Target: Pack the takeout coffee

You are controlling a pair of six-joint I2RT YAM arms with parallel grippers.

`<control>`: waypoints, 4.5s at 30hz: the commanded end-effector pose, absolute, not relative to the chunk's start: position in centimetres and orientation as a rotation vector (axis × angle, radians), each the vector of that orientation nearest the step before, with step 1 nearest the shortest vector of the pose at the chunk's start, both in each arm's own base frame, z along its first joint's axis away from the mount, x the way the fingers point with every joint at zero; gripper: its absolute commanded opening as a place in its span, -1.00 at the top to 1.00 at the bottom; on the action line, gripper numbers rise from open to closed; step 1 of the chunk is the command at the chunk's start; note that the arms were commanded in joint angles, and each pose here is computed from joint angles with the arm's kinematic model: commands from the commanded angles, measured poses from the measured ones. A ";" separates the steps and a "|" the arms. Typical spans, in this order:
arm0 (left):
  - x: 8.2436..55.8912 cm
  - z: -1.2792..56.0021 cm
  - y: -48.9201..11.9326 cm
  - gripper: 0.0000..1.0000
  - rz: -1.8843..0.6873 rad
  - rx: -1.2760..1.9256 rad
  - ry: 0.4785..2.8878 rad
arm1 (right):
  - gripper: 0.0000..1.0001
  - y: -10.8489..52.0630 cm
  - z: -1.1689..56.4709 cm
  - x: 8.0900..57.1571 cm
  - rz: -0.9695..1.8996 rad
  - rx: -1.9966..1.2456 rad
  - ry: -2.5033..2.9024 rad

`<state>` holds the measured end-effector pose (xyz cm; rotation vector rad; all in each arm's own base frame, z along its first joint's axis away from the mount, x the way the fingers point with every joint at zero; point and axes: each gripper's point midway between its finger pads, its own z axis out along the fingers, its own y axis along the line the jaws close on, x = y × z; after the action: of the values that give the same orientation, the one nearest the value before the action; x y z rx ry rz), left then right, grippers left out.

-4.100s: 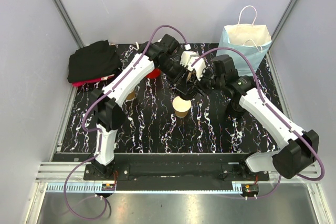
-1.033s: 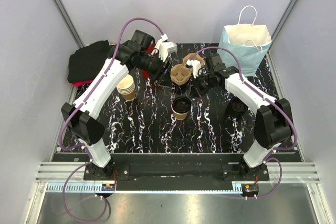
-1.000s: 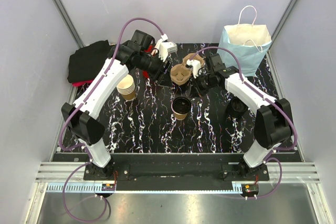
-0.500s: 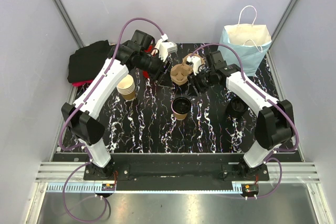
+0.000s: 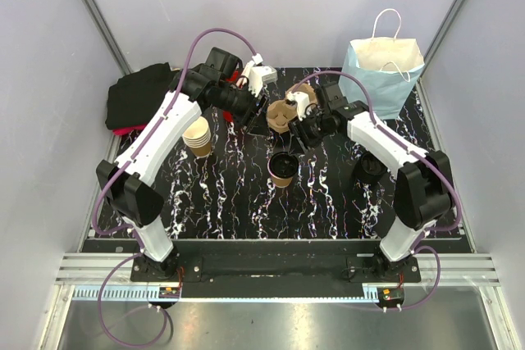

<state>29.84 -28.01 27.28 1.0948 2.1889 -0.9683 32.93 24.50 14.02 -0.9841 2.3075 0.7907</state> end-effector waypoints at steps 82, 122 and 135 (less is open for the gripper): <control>29.3 28.8 -28.5 -0.08 -1.017 1.117 2.102 | 0.20 24.5 10.5 31.8 0.499 -1.180 2.370; 30.8 35.2 -24.0 -0.42 -0.322 1.522 1.443 | 0.85 26.7 24.2 31.0 0.667 -1.142 2.180; 28.3 33.9 -25.4 -0.91 -0.255 1.810 1.147 | 0.86 29.2 27.1 30.1 0.915 -1.209 2.186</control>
<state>29.15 -24.57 33.16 1.7138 1.3221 -0.2983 31.54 28.26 25.10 -1.1696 2.2025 0.7818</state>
